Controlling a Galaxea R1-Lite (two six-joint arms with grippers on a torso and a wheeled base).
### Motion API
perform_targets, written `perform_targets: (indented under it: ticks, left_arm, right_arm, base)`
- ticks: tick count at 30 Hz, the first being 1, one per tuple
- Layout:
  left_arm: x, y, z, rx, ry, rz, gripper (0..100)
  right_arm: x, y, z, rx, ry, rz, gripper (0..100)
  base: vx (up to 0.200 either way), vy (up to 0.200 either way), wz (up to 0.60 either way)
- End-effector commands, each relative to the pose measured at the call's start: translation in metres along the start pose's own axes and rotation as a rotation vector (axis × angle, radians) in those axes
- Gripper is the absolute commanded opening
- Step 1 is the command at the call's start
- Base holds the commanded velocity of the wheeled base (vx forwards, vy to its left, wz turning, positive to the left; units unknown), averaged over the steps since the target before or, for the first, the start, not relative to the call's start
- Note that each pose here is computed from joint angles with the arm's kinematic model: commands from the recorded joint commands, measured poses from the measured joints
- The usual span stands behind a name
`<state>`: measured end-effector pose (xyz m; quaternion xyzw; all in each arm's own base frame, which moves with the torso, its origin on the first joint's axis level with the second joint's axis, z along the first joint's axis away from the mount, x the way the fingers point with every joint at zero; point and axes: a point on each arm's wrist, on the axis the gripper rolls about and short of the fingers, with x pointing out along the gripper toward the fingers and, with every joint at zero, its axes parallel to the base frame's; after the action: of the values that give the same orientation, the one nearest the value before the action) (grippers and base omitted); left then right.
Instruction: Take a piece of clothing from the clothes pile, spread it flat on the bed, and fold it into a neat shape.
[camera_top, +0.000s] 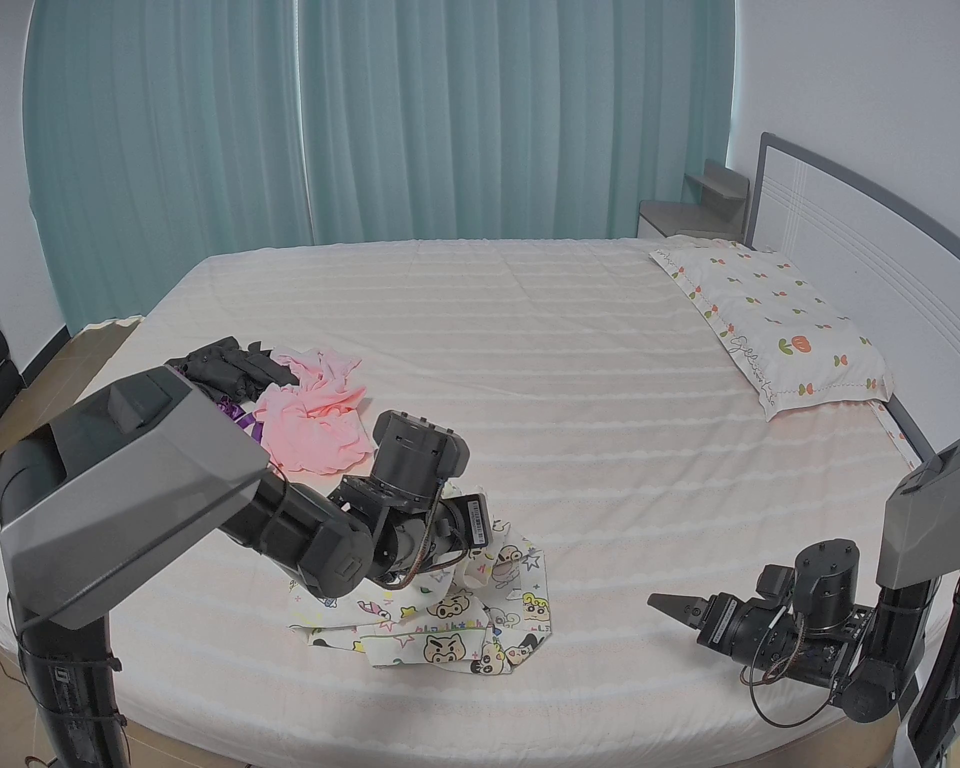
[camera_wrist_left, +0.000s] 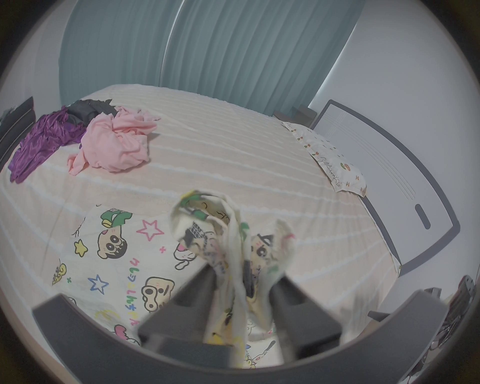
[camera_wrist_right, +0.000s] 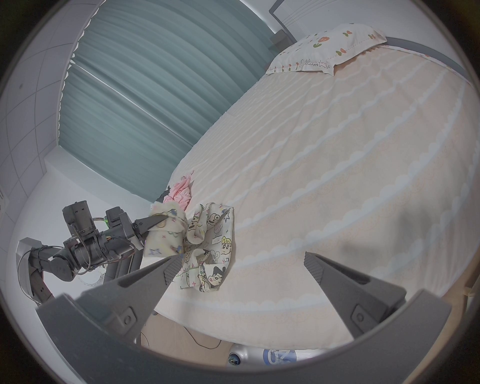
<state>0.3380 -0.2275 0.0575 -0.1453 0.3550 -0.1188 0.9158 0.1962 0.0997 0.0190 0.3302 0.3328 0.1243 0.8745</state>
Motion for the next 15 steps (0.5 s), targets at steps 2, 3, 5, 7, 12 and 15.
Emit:
perform_targets:
  ticks: [2, 3, 5, 7, 12, 15]
  left_arm:
    - [0.003, -0.001, 0.000, -0.023, -0.005, 0.005, 100]
    - [0.003, -0.001, 0.000, -0.025, -0.007, 0.008, 100]
    - [0.002, -0.002, -0.001, -0.031, -0.016, 0.021, 100]
    - [-0.003, -0.004, 0.001, -0.040, -0.038, 0.037, 100]
    - [-0.032, -0.003, 0.012, -0.104, -0.080, 0.026, 100]
    - [-0.046, 0.002, 0.010, -0.143, -0.074, 0.027, 100]
  right_arm:
    - [-0.003, -0.001, -0.001, 0.000, 0.002, -0.001, 100]
    - [-0.003, -0.001, -0.002, 0.000, 0.003, -0.002, 100]
    - [-0.003, -0.001, -0.002, 0.000, 0.003, -0.002, 100]
    - [-0.003, -0.001, -0.002, 0.001, 0.003, -0.002, 100]
    - [-0.003, -0.001, -0.001, 0.001, 0.002, -0.003, 100]
    - [-0.003, -0.001, -0.001, 0.000, 0.002, -0.003, 100]
  base:
    - [0.000, 0.000, 0.00]
    - [0.000, 0.000, 0.00]
    - [0.000, 0.000, 0.00]
    - [0.000, 0.000, 0.00]
    - [0.000, 0.000, 0.00]
    - [0.000, 0.000, 0.00]
